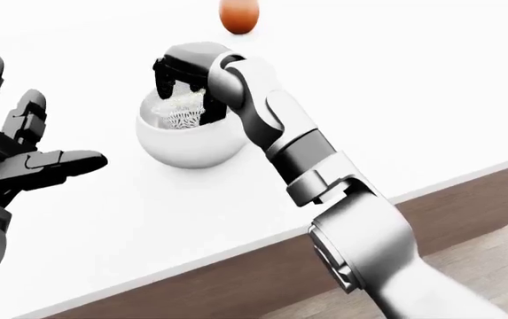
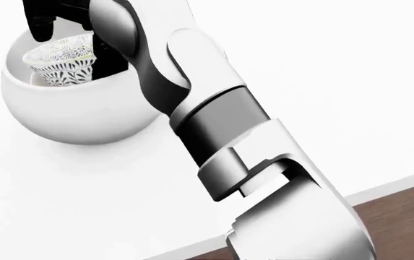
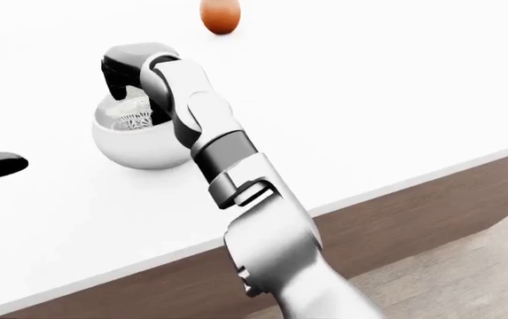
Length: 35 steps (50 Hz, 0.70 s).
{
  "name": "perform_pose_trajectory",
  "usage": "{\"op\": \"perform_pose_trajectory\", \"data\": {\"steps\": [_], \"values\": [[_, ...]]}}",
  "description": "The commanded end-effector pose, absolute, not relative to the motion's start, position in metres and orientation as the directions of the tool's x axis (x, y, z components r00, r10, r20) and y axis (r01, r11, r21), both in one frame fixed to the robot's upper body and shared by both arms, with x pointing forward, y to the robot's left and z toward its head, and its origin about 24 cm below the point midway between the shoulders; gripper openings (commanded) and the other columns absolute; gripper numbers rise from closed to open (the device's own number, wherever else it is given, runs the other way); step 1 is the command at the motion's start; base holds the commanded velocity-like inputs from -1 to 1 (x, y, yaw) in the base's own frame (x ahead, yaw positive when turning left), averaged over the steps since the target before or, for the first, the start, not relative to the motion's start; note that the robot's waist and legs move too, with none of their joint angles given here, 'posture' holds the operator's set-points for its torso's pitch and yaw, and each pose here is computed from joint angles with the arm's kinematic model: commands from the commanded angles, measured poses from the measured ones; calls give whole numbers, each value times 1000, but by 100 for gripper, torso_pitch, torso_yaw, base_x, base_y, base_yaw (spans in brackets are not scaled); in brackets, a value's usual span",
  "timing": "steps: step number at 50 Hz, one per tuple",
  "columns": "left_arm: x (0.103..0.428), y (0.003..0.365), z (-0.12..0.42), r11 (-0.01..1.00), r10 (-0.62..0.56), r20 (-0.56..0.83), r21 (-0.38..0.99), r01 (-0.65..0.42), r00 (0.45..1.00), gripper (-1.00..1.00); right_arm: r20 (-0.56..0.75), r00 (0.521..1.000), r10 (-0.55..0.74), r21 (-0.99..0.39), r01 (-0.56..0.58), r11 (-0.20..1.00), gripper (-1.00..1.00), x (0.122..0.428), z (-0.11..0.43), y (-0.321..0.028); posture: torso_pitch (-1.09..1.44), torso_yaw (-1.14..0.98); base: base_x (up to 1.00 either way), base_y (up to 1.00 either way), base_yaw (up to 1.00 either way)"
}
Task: Stack the bowls from largest to smallest.
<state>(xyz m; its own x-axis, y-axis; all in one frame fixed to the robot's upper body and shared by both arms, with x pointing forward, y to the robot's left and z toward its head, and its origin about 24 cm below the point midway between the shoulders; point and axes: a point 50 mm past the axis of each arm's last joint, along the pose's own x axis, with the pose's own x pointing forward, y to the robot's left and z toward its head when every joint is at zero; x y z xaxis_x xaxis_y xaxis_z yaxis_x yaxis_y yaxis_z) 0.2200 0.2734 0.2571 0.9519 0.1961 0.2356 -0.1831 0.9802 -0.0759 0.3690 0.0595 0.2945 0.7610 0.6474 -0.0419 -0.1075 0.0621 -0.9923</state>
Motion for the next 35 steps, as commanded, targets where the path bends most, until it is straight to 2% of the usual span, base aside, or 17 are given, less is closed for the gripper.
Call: {"op": "perform_pose_trajectory", "data": {"steps": [1, 4, 22, 27, 35], "values": [[215, 274, 270, 979, 202, 307, -65, -191, 930, 100, 56, 746, 664, -995, -16, 102, 33, 360, 322, 61, 0, 0, 0, 0, 0], [215, 273, 271, 980, 200, 309, -63, -190, 930, 100, 59, 747, 663, -995, -14, 104, 39, 360, 326, 60, 0, 0, 0, 0, 0], [215, 268, 278, 981, 192, 317, -59, -183, 929, 100, 151, 741, 655, -988, 83, 134, 22, 332, 386, 37, 0, 0, 0, 0, 0], [212, 268, 281, 981, 193, 322, -56, -185, 927, 100, 200, 736, 646, -978, 112, 175, 22, 314, 394, 20, 0, 0, 0, 0, 0], [207, 270, 282, 978, 206, 319, -63, -196, 925, 100, 287, 782, 554, -947, 146, 285, 20, 297, 406, -44, 0, 0, 0, 0, 0]]}}
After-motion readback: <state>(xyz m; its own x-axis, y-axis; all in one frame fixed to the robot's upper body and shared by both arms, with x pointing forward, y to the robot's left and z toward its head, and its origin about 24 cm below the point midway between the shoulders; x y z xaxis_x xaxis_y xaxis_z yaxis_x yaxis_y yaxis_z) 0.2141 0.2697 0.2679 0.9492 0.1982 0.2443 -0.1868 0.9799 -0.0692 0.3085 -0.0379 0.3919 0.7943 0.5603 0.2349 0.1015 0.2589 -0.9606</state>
